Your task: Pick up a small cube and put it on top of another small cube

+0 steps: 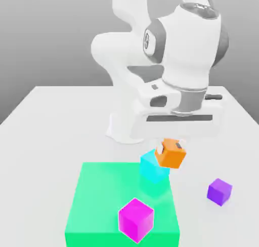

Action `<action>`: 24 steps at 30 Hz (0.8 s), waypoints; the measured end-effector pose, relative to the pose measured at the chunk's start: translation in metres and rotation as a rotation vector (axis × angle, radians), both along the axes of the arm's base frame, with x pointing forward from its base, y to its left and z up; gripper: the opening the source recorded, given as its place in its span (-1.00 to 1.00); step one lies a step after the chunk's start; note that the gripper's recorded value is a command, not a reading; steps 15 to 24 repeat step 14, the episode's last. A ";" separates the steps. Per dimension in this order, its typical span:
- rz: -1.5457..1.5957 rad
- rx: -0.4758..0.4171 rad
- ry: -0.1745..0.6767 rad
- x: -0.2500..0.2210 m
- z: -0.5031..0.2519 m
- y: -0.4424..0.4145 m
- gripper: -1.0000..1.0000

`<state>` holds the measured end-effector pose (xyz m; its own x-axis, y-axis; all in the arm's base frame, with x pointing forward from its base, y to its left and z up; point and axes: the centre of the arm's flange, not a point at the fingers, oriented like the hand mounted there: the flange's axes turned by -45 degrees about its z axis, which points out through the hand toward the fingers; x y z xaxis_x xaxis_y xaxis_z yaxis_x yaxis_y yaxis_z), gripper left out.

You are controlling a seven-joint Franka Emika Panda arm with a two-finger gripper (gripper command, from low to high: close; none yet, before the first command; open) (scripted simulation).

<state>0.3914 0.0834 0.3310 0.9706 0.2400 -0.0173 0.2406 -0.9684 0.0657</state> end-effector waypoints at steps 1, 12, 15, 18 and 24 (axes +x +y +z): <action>0.010 0.015 0.001 -0.007 0.006 -0.005 -1.00; 0.045 0.070 0.001 -0.028 -0.040 -0.019 1.00; 0.045 0.070 0.001 -0.028 -0.040 -0.019 1.00; 0.045 0.070 0.001 -0.028 -0.040 -0.019 1.00; 0.045 0.070 0.001 -0.028 -0.040 -0.019 1.00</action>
